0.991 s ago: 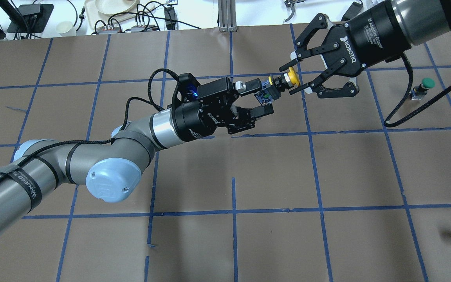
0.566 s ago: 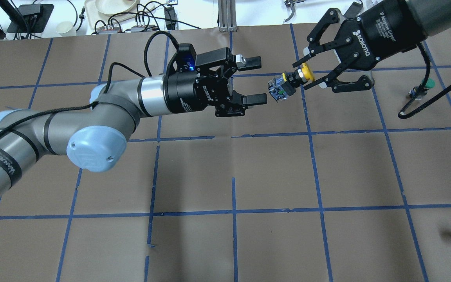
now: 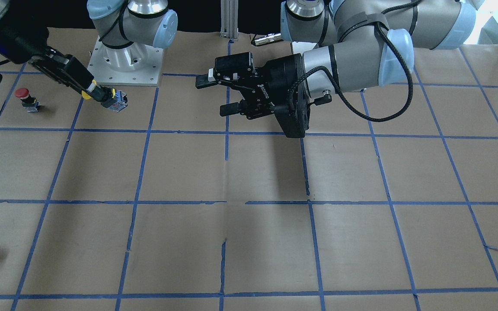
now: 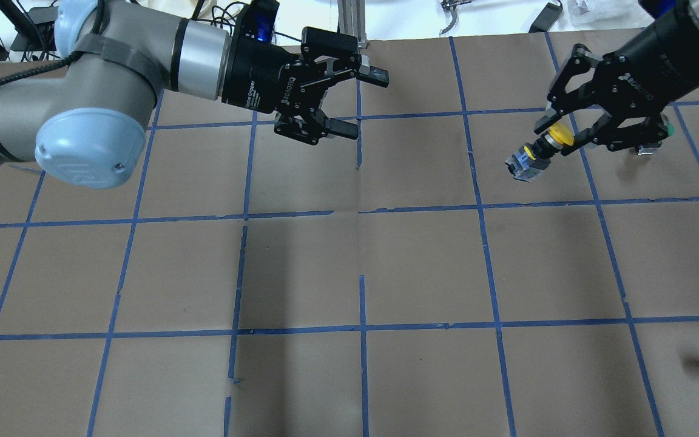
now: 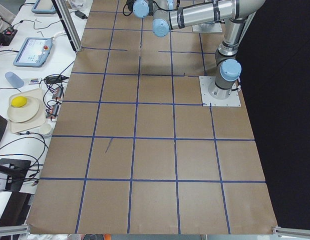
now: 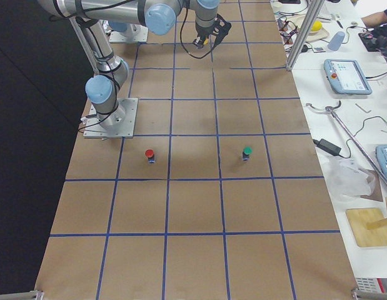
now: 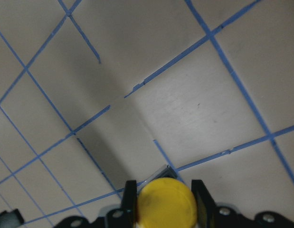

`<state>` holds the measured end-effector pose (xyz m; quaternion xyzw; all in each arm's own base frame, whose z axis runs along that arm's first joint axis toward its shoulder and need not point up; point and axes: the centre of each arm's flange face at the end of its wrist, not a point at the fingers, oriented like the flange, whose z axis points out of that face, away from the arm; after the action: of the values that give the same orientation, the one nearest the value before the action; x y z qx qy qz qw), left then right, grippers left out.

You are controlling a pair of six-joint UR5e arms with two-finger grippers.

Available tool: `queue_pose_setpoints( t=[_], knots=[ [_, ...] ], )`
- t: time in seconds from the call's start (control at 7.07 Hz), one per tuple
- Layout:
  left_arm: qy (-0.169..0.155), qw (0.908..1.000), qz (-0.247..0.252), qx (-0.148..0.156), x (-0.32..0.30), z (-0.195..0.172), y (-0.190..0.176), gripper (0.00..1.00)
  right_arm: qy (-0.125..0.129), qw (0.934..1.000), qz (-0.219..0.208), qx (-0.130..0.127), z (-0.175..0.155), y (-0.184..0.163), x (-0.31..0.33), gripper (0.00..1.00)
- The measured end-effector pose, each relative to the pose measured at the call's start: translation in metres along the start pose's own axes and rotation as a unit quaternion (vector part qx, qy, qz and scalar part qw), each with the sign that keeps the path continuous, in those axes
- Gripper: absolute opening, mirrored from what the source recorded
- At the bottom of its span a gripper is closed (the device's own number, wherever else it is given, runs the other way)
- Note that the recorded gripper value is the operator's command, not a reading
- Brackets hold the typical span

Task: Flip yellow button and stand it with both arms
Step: 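Open the left gripper and withdraw it while the right gripper carries the button away, then lower the button upright onto the table with the right gripper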

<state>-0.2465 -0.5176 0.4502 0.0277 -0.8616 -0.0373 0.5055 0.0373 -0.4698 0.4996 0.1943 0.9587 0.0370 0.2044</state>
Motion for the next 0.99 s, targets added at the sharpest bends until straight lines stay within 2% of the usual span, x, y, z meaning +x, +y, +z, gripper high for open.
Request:
queue_pose_setpoints(
  t=[0.14,0.28,0.42,0.57,0.71,0.85,0.99],
  knots=[
    [-0.073,0.9973,0.000,0.013,0.008,-0.010,-0.002,1.00,0.041,0.9952,-0.089,0.007,-0.004,-0.002,0.012,0.21],
    [-0.161,0.9866,-0.005,0.023,0.010,-0.023,-0.001,1.00,0.072,0.9849,-0.157,0.010,-0.006,-0.006,0.025,0.21],
    [-0.246,0.9688,-0.008,0.032,0.008,-0.038,0.004,1.00,0.085,0.9751,-0.204,0.012,-0.003,-0.013,0.044,0.22],
    [-0.318,0.9471,-0.011,0.039,0.005,-0.052,0.012,1.00,0.090,0.9668,-0.239,0.014,0.003,-0.020,0.066,0.21],
    [-0.385,0.9215,-0.008,0.049,0.001,-0.066,0.020,1.00,0.092,0.9605,-0.262,0.017,0.006,-0.025,0.084,0.21],
    [-0.443,0.8948,-0.004,0.057,-0.005,-0.077,0.023,1.00,0.100,0.9575,-0.270,0.018,0.005,-0.030,0.103,0.21],
    [-0.480,0.8755,0.000,0.060,-0.011,-0.083,0.023,1.00,0.119,0.9633,-0.240,0.016,0.003,-0.036,0.132,0.21]
  ],
)
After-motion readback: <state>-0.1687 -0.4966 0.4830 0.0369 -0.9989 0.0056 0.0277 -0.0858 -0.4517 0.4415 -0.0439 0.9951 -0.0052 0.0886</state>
